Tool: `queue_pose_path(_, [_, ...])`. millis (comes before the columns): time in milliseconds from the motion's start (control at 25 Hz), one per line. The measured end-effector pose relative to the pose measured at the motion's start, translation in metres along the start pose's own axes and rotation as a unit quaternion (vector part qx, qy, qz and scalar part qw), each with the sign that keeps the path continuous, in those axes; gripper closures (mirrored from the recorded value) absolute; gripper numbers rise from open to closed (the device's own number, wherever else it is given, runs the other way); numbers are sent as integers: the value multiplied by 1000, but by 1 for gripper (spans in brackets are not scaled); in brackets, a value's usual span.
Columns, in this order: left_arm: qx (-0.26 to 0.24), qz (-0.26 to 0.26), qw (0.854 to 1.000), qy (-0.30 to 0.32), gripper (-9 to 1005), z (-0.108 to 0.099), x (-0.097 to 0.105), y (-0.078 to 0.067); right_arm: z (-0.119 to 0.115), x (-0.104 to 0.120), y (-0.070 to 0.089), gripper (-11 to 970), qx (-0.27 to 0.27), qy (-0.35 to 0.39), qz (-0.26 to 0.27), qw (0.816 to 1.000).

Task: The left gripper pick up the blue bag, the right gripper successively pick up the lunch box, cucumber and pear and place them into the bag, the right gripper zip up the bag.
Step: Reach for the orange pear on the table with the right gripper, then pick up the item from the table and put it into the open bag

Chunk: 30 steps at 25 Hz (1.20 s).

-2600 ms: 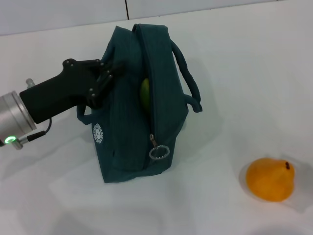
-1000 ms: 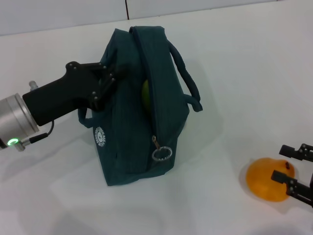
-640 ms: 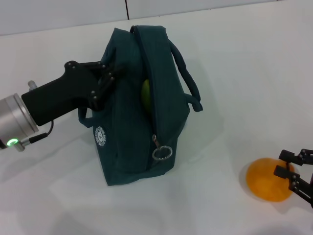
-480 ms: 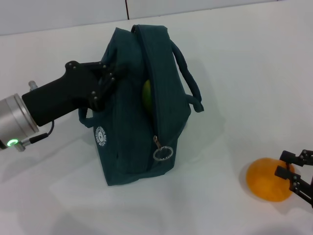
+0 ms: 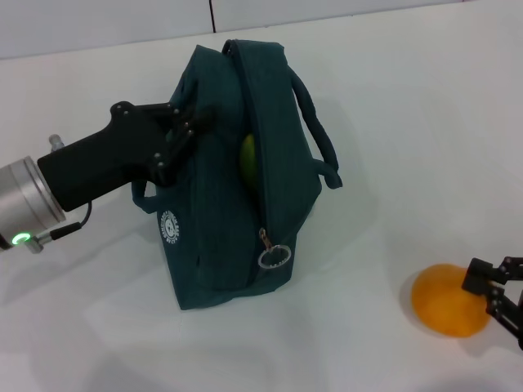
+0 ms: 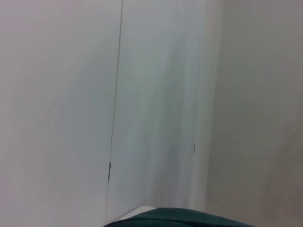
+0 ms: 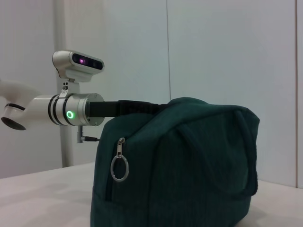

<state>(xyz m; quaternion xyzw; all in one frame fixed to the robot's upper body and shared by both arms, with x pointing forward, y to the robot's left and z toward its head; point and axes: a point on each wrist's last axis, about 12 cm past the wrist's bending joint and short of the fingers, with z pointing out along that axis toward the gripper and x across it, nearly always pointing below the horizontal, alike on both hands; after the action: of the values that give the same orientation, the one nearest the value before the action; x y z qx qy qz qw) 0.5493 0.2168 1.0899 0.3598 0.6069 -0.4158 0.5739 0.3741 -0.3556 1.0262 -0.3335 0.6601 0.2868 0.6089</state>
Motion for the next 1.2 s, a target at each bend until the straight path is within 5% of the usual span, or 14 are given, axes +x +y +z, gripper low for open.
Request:
queue_pose_path(440, [0, 1, 1000, -1, 950, 0, 0, 0, 1, 1, -3, 913, 8, 2, 0, 1000])
queue_pose_path(640, [10, 16, 1000, -8, 950, -4, 1, -5, -3, -3, -7, 919, 19, -5, -4, 1000])
queue_pose_path(960, [41, 38, 998, -31, 950, -10, 0, -16, -17, -37, -10, 920, 38, -142, -38, 988])
queue_pose_path(1200, [33, 29, 998, -34, 949, -16, 3, -18, 12, -60, -28, 922, -10, -216, -31, 976])
